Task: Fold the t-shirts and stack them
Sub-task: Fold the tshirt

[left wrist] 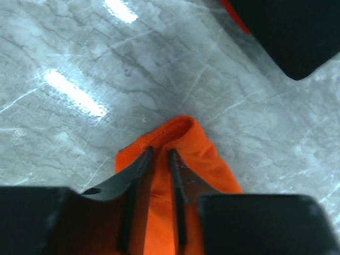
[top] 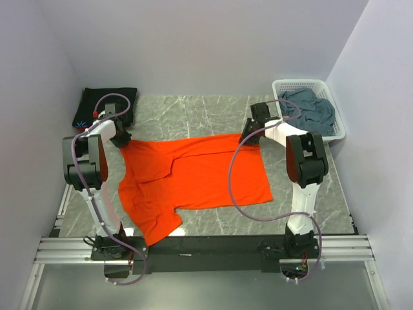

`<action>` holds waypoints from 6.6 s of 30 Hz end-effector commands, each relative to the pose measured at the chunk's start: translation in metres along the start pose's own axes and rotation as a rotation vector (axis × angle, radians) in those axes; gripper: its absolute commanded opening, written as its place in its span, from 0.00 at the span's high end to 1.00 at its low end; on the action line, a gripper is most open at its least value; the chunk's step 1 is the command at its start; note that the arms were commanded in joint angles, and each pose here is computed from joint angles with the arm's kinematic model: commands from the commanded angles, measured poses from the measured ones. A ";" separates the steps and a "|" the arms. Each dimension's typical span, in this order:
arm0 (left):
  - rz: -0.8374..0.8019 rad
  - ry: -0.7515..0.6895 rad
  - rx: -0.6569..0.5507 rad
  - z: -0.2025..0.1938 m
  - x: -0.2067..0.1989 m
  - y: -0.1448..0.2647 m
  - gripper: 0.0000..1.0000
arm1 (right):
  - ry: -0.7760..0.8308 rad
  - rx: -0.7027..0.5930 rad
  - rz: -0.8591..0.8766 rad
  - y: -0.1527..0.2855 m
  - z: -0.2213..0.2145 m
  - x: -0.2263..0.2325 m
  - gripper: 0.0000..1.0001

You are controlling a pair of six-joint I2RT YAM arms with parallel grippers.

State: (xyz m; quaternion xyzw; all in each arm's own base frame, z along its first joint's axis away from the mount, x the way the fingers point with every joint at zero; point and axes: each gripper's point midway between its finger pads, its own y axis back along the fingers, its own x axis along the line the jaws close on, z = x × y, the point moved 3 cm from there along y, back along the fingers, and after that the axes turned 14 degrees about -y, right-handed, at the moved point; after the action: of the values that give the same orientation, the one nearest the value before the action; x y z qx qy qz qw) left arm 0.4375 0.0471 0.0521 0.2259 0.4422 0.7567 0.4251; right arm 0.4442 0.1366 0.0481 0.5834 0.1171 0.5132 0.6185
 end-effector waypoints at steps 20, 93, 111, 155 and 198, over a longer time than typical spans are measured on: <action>0.079 0.129 0.059 0.005 0.041 -0.021 0.75 | -0.220 -0.003 -0.052 -0.028 0.035 -0.004 0.69; 0.285 0.165 0.267 -0.188 0.115 0.117 0.82 | 0.350 0.075 0.198 0.138 -0.158 -0.046 0.57; 0.346 0.383 0.241 -0.183 0.142 0.142 0.66 | 0.280 0.059 0.165 0.136 -0.147 -0.060 0.57; 0.341 0.352 0.256 -0.161 0.162 0.113 0.45 | 0.280 0.059 0.186 0.136 -0.147 -0.059 0.57; 0.292 0.303 0.217 -0.153 0.161 0.090 0.46 | 0.273 0.070 0.136 0.130 -0.148 -0.066 0.57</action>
State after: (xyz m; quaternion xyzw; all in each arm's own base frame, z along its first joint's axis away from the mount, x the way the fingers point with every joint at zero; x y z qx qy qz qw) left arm 0.2102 0.0793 0.0438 0.2043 0.5522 0.7716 0.2407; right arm 0.2383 0.1511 0.0856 0.5388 0.1806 0.6297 0.5296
